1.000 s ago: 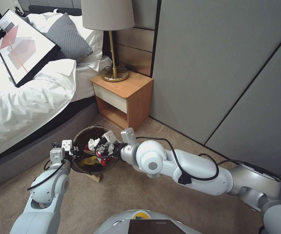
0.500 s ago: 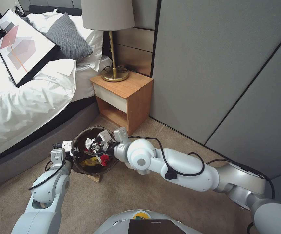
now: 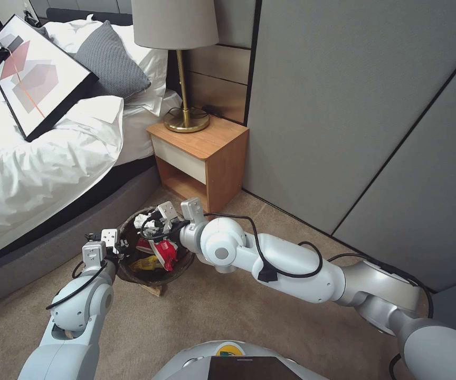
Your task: Pick up the trash bin, then pick up the garbage from the floor and place it into the trash bin.
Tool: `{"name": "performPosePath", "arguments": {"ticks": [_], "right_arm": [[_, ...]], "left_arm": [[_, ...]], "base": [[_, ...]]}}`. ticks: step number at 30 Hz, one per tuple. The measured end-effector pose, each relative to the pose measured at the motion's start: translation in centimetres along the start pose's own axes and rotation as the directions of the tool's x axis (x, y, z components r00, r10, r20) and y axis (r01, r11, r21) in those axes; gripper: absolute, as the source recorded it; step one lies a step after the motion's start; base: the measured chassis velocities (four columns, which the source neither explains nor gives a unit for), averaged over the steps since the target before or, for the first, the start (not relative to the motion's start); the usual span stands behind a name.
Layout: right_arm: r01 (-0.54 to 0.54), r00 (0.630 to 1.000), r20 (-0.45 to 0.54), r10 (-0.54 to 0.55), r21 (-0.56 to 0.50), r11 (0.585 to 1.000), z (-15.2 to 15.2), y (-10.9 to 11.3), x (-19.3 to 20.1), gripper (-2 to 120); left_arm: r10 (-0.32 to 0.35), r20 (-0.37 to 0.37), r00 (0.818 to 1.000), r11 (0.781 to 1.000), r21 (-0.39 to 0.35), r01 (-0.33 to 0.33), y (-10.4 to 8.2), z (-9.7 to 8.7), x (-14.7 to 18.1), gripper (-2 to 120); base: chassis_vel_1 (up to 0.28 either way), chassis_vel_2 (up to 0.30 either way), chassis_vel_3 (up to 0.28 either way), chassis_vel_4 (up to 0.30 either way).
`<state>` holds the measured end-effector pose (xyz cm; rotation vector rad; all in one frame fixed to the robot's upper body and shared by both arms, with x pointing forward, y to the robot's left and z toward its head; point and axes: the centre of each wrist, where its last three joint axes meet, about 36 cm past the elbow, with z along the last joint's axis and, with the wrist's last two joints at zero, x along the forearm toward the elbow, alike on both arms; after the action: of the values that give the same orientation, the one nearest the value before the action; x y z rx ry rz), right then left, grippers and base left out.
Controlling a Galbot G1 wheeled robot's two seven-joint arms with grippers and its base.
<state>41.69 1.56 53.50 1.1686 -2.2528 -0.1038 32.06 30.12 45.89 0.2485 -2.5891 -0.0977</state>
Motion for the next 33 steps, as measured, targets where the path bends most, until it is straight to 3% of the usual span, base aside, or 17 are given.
{"name": "performPosePath", "arguments": {"ticks": [14,22,29,33], "right_arm": [[-0.005,1.000,-0.004,0.005,-0.009,1.000,0.2,-0.2,0.0,97],[-0.005,1.000,-0.010,0.005,-0.016,1.000,0.5,-0.2,0.0,100],[-0.028,0.998,0.054,0.030,-0.021,0.999,-0.7,-0.8,1.2,100],[-0.094,0.985,0.144,0.100,-0.050,0.994,-2.3,-3.3,3.7,100]], "left_arm": [[0.000,0.002,1.000,1.000,0.002,0.000,0.0,0.0,0.1,0],[-0.003,0.001,1.000,1.000,0.005,0.003,0.0,0.0,0.0,0],[-0.001,0.002,1.000,1.000,0.010,0.001,0.0,-0.1,0.0,0],[0.005,0.010,1.000,1.000,0.018,-0.005,0.1,-0.3,0.4,0]], "base": [[0.000,0.000,0.000,0.000],[0.000,0.000,0.000,0.000],[0.000,0.000,0.000,0.000],[0.000,0.000,0.000,0.000]]}}
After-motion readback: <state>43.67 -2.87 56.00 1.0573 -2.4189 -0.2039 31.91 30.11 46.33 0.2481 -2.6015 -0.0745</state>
